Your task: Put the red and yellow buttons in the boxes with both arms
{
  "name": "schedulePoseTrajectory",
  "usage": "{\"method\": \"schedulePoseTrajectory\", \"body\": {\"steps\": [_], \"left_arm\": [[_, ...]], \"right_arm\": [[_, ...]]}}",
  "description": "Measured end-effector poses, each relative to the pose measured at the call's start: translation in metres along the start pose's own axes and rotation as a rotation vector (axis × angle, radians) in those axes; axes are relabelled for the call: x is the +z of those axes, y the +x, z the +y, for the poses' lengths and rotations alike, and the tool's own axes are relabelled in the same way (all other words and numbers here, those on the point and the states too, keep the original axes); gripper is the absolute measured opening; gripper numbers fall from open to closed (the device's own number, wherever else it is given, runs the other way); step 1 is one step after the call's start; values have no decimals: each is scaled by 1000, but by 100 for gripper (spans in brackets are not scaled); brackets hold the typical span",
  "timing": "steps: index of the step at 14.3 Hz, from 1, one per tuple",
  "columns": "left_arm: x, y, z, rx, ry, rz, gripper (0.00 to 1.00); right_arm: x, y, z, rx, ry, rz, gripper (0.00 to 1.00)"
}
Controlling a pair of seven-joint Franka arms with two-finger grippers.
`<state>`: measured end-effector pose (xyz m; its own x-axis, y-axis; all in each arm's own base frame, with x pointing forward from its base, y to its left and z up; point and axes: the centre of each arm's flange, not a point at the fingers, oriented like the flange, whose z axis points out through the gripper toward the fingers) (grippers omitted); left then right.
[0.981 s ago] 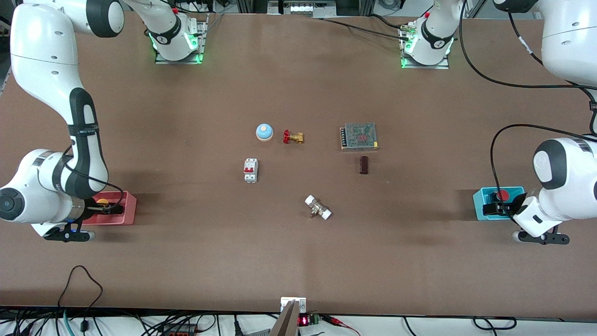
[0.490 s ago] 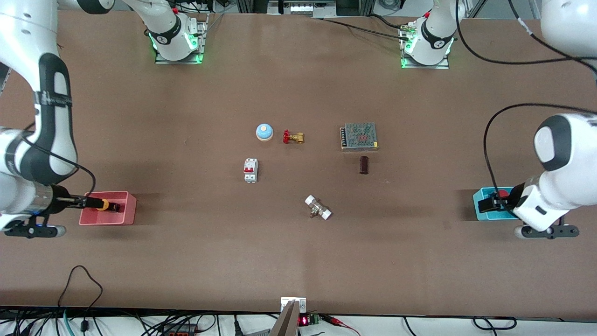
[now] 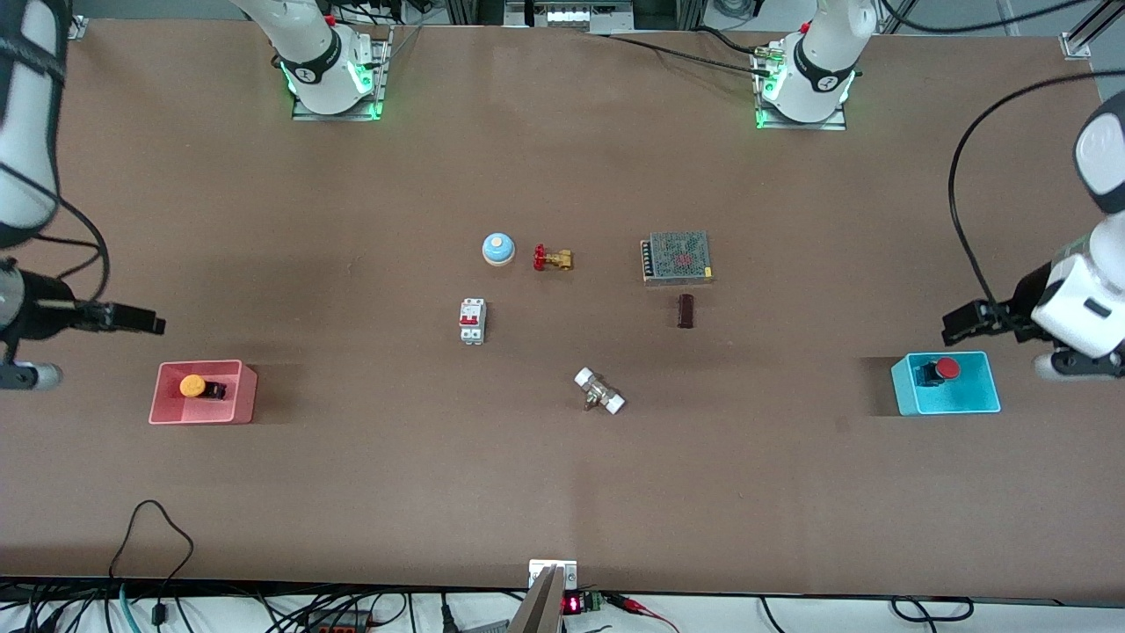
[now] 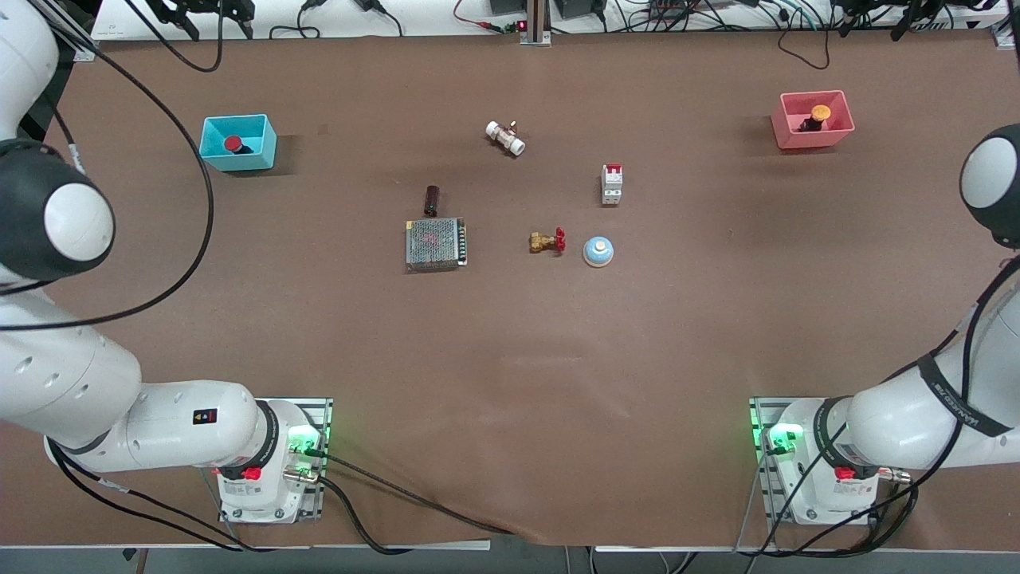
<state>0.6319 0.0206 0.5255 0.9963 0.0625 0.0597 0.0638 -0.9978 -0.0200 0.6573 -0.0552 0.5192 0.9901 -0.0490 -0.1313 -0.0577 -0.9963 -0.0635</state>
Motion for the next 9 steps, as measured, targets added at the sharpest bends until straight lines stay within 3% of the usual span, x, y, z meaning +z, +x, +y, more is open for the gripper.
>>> {"method": "schedulePoseTrajectory", "body": {"steps": [3,5,9], "left_arm": [[-23,-26,-1,-3,3,10,100],[-36,-36,-2,-8,-2,18,100],[-52,-48,-4,26,-1,9,100]], "right_arm": [[-42,-37,4,2,15,7,100],[-56,-56,9,4,-6,17,100],[-51,-70,3,-13,-36,5,100]]}}
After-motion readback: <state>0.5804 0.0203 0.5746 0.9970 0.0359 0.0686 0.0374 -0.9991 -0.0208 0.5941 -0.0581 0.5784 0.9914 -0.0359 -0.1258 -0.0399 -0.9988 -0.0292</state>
